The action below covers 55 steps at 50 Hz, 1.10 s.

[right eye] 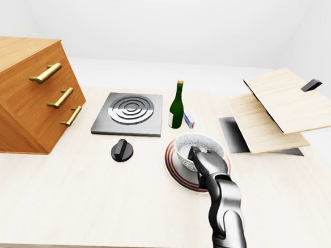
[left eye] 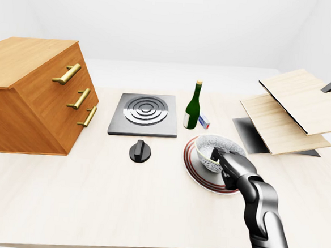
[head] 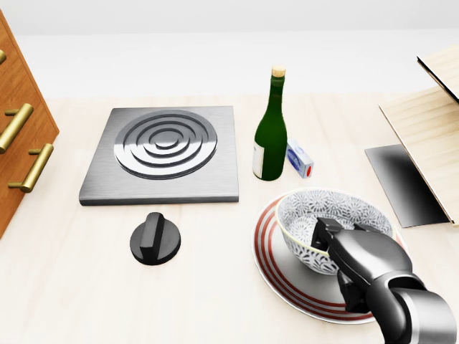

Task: Pick up the akita bowl and put it on the plate.

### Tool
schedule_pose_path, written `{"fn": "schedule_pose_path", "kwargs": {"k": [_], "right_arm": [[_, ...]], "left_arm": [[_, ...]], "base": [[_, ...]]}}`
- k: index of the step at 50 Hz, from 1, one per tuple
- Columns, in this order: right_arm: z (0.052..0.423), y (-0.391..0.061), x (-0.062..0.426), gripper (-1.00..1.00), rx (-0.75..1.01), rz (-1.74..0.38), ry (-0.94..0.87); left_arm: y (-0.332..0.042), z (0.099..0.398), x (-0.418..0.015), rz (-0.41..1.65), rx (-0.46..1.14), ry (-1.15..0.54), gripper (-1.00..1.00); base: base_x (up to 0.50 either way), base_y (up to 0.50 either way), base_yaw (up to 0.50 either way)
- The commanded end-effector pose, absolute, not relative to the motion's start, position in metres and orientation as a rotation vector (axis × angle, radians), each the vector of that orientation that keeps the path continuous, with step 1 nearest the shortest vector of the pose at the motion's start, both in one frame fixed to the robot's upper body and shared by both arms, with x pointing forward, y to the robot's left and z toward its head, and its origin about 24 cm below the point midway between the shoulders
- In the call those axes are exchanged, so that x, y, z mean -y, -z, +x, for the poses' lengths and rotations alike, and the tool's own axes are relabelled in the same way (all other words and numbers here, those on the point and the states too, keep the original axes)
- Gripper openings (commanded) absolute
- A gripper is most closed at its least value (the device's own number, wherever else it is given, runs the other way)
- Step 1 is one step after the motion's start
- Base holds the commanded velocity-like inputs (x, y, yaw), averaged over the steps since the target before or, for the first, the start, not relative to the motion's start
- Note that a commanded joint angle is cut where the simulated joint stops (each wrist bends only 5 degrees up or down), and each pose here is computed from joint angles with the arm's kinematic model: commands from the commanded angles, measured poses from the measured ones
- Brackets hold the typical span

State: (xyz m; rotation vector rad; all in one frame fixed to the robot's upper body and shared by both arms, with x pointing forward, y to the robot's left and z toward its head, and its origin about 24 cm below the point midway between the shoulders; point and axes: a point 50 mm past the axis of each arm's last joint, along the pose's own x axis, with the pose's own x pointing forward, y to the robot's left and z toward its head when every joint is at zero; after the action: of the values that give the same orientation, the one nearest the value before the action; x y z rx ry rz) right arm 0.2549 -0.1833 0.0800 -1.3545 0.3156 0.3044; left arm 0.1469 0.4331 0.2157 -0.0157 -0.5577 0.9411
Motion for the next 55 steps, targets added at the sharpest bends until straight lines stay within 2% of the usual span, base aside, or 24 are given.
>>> {"fn": "schedule_pose_path", "kwargs": {"k": [1,18,55], "right_arm": [[0.256,-0.083,0.191,-1.0,-0.334,-1.383,-0.272],[0.257,-0.082,0.193,-1.0,-0.341,-1.383,-0.269],[0.258,-0.061,0.189,-1.0,-0.402,-1.363,-0.344]], "left_arm": [[-0.207,0.152,-0.435,-0.026,0.532,-0.944,1.0],[-0.195,0.158,-0.437,-0.027,0.532,-0.946,1.0],[-0.203,0.152,-0.435,-0.027,0.537,-0.94,1.0]], "base": [[0.0,0.0,0.0],[0.0,0.0,0.0],[0.0,0.0,0.0]]}}
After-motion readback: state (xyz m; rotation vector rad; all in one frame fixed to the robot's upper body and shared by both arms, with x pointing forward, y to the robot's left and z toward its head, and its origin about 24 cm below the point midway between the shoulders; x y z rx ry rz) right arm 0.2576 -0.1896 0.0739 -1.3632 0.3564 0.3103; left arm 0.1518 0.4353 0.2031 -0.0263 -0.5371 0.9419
